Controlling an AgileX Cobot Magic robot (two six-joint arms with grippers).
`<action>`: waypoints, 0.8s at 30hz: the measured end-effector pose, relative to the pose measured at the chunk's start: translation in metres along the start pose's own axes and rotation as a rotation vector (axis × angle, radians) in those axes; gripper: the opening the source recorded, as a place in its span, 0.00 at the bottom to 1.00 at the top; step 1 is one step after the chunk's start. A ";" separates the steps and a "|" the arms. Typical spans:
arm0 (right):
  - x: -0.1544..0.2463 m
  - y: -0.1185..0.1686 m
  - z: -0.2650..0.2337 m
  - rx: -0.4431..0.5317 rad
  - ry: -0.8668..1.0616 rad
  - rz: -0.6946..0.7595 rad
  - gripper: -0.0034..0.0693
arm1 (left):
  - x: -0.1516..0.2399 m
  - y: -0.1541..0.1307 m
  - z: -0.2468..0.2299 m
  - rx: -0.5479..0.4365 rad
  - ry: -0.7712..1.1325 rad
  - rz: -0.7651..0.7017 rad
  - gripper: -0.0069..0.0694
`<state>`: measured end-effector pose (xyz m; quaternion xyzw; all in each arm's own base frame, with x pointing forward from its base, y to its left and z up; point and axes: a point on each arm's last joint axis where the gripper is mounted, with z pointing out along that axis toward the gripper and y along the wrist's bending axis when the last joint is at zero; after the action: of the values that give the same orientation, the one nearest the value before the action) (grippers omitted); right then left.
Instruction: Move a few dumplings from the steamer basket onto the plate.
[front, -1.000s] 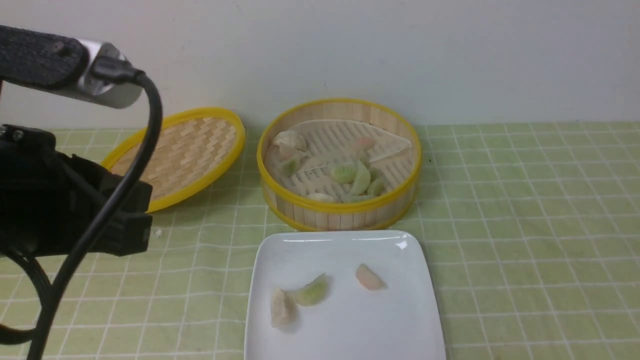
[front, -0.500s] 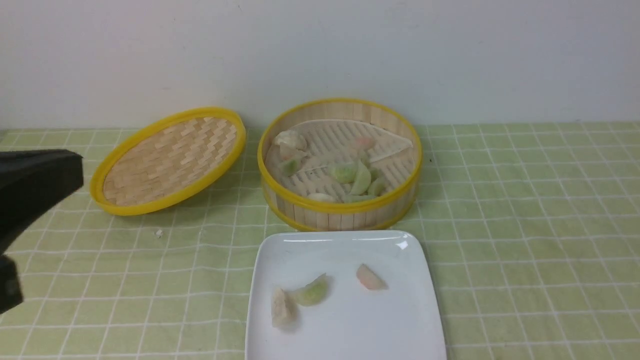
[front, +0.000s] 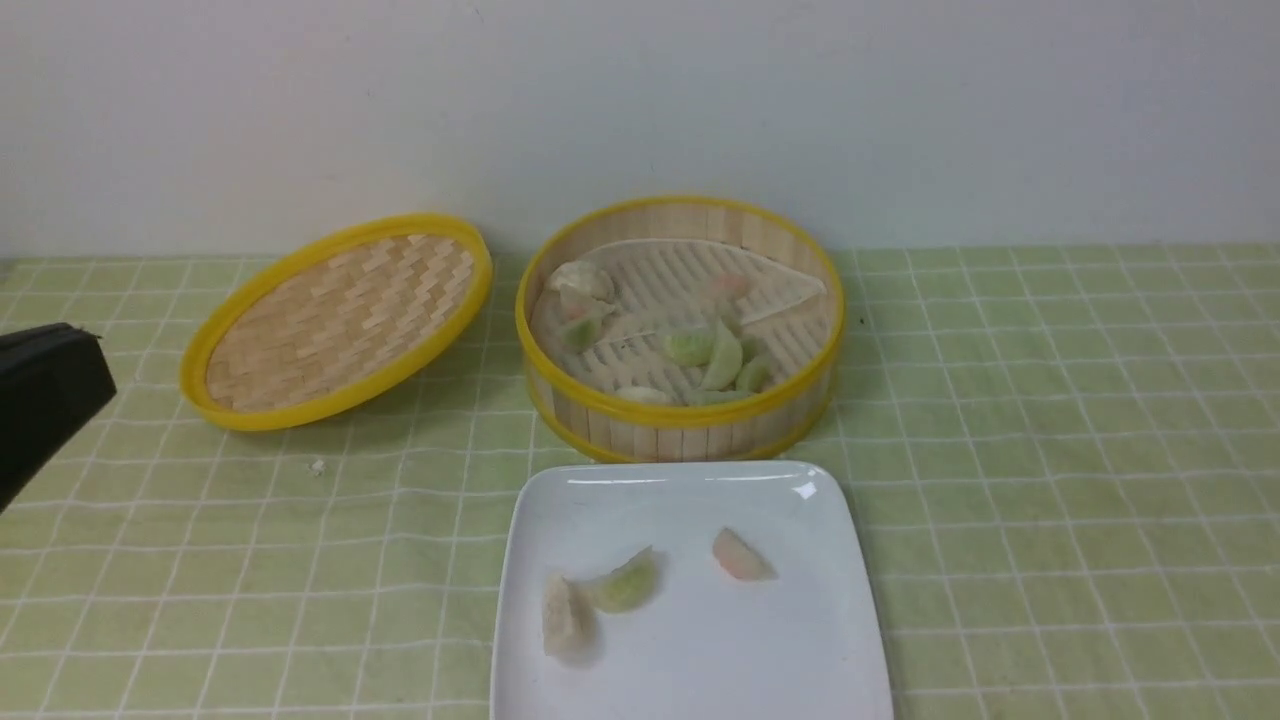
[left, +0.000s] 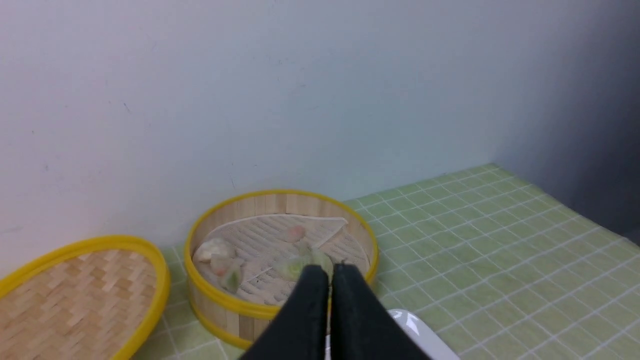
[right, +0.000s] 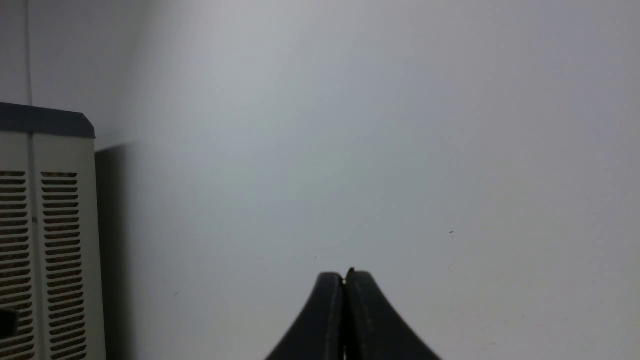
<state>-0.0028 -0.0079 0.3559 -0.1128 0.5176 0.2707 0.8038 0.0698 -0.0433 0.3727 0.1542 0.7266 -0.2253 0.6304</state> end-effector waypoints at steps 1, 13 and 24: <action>0.000 0.000 0.000 0.000 0.000 0.000 0.03 | 0.000 0.000 0.000 0.000 0.001 -0.001 0.08; 0.000 0.000 0.000 0.000 0.000 0.000 0.03 | 0.004 0.003 0.000 -0.025 0.008 0.061 0.08; 0.000 0.000 0.000 0.000 0.000 0.000 0.03 | 0.095 0.028 -0.009 -0.239 0.063 0.160 0.08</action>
<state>-0.0028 -0.0079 0.3559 -0.1127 0.5177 0.2708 0.8037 0.0620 -0.0204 0.2765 0.1422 0.7531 -0.0811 0.6372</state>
